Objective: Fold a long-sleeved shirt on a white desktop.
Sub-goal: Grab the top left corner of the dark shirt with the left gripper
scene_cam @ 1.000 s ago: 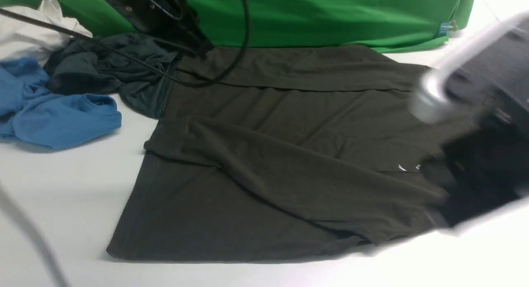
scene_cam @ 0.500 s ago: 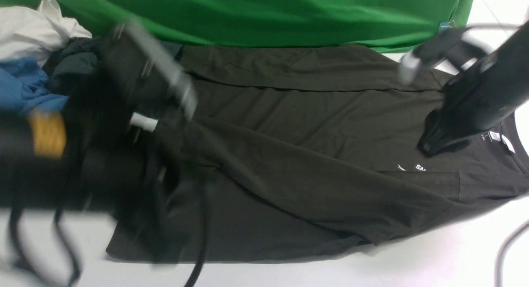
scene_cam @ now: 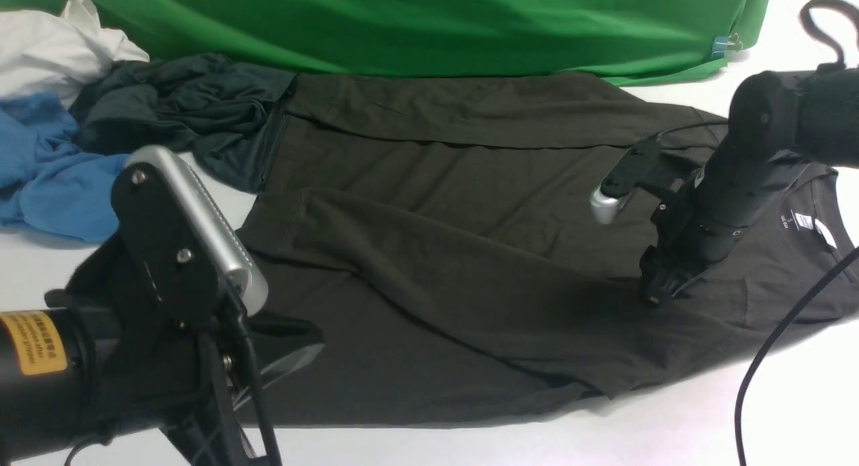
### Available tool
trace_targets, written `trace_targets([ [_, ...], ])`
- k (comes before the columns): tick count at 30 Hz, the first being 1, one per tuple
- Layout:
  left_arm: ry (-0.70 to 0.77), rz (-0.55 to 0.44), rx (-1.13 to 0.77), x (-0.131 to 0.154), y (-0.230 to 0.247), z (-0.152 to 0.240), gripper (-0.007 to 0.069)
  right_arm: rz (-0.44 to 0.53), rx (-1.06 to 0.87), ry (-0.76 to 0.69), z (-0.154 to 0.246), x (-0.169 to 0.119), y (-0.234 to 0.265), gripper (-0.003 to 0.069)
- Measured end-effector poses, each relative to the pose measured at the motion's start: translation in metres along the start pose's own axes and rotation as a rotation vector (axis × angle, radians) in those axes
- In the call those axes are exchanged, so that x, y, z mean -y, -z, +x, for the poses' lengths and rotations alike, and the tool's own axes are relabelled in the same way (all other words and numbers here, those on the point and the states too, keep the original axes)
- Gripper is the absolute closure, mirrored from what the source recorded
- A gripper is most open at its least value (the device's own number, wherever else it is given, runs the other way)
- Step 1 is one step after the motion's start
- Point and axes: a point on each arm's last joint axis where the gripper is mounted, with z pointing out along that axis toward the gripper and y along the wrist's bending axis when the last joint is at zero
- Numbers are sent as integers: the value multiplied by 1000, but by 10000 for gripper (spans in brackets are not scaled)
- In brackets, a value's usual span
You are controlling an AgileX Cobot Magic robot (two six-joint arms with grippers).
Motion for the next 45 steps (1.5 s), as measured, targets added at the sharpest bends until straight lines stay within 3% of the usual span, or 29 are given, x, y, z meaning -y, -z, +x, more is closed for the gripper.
trace_targets([
  [17, -2, 1, -3, 0, 0, 1, 608, 100, 77, 40, -11, 12, 2, 322],
  [27, 2, -7, 13, 0, -1, 0, 608, 34, 12, 23, -9, 10, -18, 326],
  [36, -2, -6, 14, 0, -1, 0, 608, -5, -13, 5, -6, 7, -18, 497],
  [45, -12, -4, 15, 0, -1, 0, 608, -16, -25, 3, -5, 5, -15, 622],
])
